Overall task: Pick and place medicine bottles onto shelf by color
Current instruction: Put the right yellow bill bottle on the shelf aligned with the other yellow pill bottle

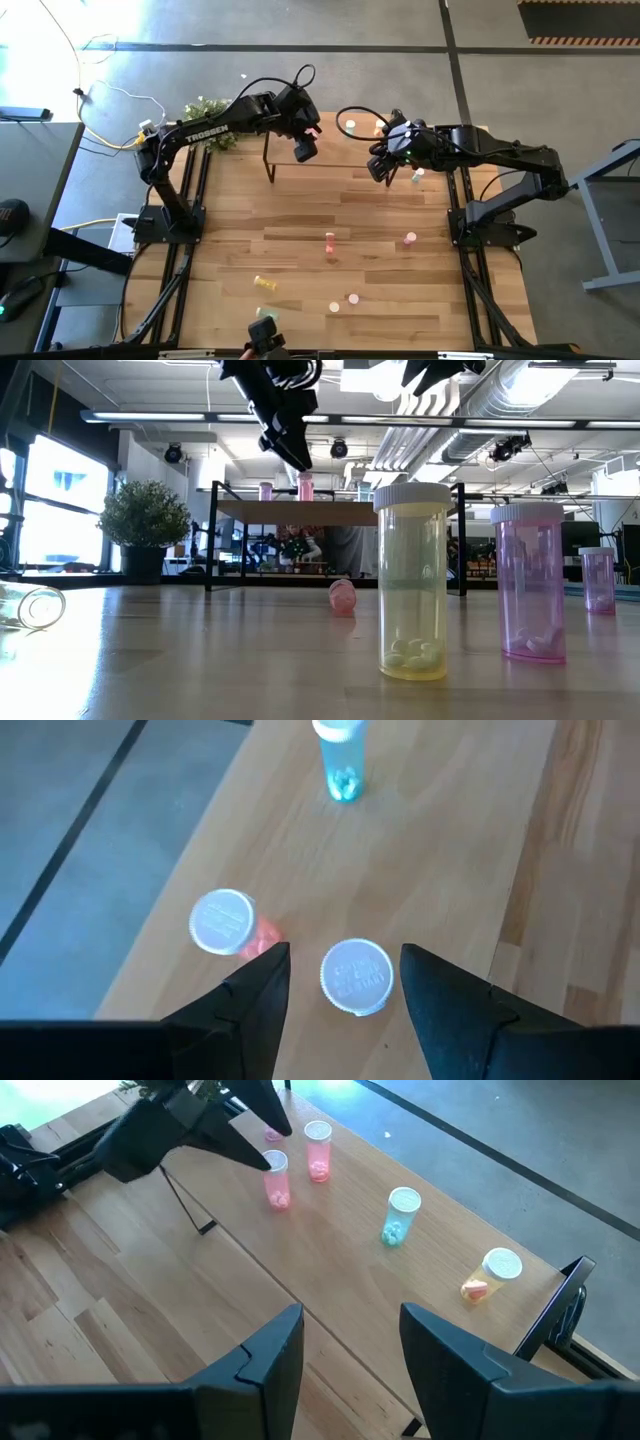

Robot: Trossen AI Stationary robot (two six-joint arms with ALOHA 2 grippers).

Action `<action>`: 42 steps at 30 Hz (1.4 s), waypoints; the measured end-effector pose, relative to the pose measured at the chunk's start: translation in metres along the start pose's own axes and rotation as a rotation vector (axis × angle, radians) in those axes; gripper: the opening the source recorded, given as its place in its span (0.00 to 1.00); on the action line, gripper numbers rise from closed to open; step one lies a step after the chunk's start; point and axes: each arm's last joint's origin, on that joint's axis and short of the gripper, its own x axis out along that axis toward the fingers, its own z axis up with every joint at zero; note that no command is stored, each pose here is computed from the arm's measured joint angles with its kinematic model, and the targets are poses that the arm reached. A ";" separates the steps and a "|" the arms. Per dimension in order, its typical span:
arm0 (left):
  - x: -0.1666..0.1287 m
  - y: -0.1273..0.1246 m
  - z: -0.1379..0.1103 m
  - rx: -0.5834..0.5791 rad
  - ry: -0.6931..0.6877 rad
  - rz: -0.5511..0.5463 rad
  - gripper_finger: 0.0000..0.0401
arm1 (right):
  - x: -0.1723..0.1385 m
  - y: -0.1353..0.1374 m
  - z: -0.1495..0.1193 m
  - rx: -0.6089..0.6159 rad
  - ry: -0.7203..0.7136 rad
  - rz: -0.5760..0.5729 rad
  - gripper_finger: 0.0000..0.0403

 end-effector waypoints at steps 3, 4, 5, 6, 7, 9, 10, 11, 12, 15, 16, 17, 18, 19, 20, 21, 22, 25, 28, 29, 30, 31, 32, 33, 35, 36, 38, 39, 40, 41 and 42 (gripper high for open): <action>-0.010 0.000 0.001 -0.002 -0.021 0.003 0.45 | 0.000 0.000 0.000 0.001 0.005 0.008 0.39; -0.013 0.000 0.001 0.000 -0.030 0.003 0.45 | 0.000 0.001 0.000 0.001 0.013 0.023 0.39; -0.018 -0.002 0.002 0.002 -0.042 0.002 0.45 | 0.000 0.001 -0.001 0.004 0.023 0.039 0.39; -0.023 -0.003 0.002 0.002 -0.049 0.001 0.45 | 0.000 0.002 -0.001 0.004 0.035 0.060 0.39; -0.029 -0.004 0.002 -0.001 -0.055 -0.001 0.45 | 0.000 0.002 -0.001 0.004 0.048 0.084 0.39; -0.042 -0.009 0.002 -0.003 -0.078 -0.011 0.45 | 0.000 0.004 -0.002 0.004 0.074 0.127 0.39; -0.048 -0.012 0.002 0.001 -0.087 -0.020 0.45 | 0.000 0.005 -0.003 0.003 0.087 0.149 0.39; -0.054 -0.015 0.002 0.004 -0.097 -0.031 0.45 | 0.000 0.006 -0.003 0.003 0.102 0.172 0.39; -0.059 -0.017 0.002 0.007 -0.105 -0.047 0.45 | 0.000 0.006 -0.003 0.003 0.115 0.195 0.39; -0.069 -0.029 -0.004 0.003 -0.129 -0.130 0.45 | -0.001 0.009 -0.005 0.021 0.159 0.265 0.39; -0.070 -0.033 -0.009 0.001 -0.127 -0.162 0.45 | -0.001 0.010 -0.005 0.028 0.171 0.284 0.39; -0.071 -0.037 -0.014 -0.002 -0.125 -0.191 0.45 | -0.002 0.011 -0.006 0.037 0.182 0.300 0.39; -0.071 -0.042 -0.018 -0.006 -0.127 -0.214 0.45 | -0.003 0.012 -0.007 0.041 0.193 0.315 0.39; -0.071 -0.047 -0.023 -0.008 -0.128 -0.233 0.45 | -0.004 0.013 -0.008 0.043 0.204 0.327 0.39; -0.071 -0.051 -0.029 -0.013 -0.128 -0.248 0.45 | -0.005 0.015 -0.010 0.045 0.214 0.337 0.39; -0.071 -0.055 -0.034 -0.016 -0.129 -0.257 0.45 | -0.006 0.017 -0.011 0.048 0.220 0.344 0.39; -0.073 -0.060 -0.038 -0.020 -0.138 -0.269 0.45 | -0.008 0.019 -0.012 0.045 0.223 0.352 0.39; -0.078 -0.071 -0.050 -0.030 -0.165 -0.299 0.45 | -0.012 0.026 -0.018 0.035 0.242 0.370 0.39; -0.086 -0.083 -0.061 -0.039 -0.173 -0.335 0.45 | -0.017 0.034 -0.023 0.050 0.260 0.391 0.39; -0.088 -0.087 -0.065 -0.045 -0.171 -0.348 0.45 | -0.018 0.037 -0.025 0.056 0.268 0.396 0.39; -0.091 -0.092 -0.069 -0.047 -0.168 -0.362 0.45 | -0.020 0.040 -0.027 0.060 0.277 0.402 0.39; -0.093 -0.096 -0.073 -0.047 -0.170 -0.378 0.45 | -0.021 0.043 -0.029 0.061 0.289 0.406 0.39; -0.095 -0.101 -0.076 -0.043 -0.173 -0.394 0.45 | -0.021 0.047 -0.032 0.061 0.297 0.408 0.39; -0.098 -0.106 -0.079 -0.042 -0.176 -0.410 0.45 | -0.021 0.051 -0.034 0.064 0.306 0.410 0.39; -0.105 -0.113 -0.085 -0.038 -0.178 -0.440 0.45 | -0.020 0.060 -0.041 0.058 0.339 0.405 0.39; -0.109 -0.117 -0.087 -0.036 -0.184 -0.457 0.45 | -0.019 0.064 -0.043 0.052 0.349 0.407 0.39; -0.115 -0.124 -0.092 -0.031 -0.177 -0.483 0.45 | -0.019 0.072 -0.049 0.048 0.373 0.410 0.39; -0.118 -0.127 -0.094 -0.025 -0.179 -0.494 0.45 | -0.018 0.076 -0.051 0.043 0.379 0.415 0.39; -0.121 -0.131 -0.094 -0.023 -0.186 -0.507 0.45 | -0.018 0.080 -0.054 0.034 0.385 0.419 0.39; -0.124 -0.134 -0.096 -0.022 -0.187 -0.521 0.45 | -0.017 0.085 -0.056 0.028 0.394 0.419 0.39; -0.127 -0.137 -0.097 -0.022 -0.191 -0.535 0.45 | -0.017 0.088 -0.059 0.020 0.403 0.421 0.39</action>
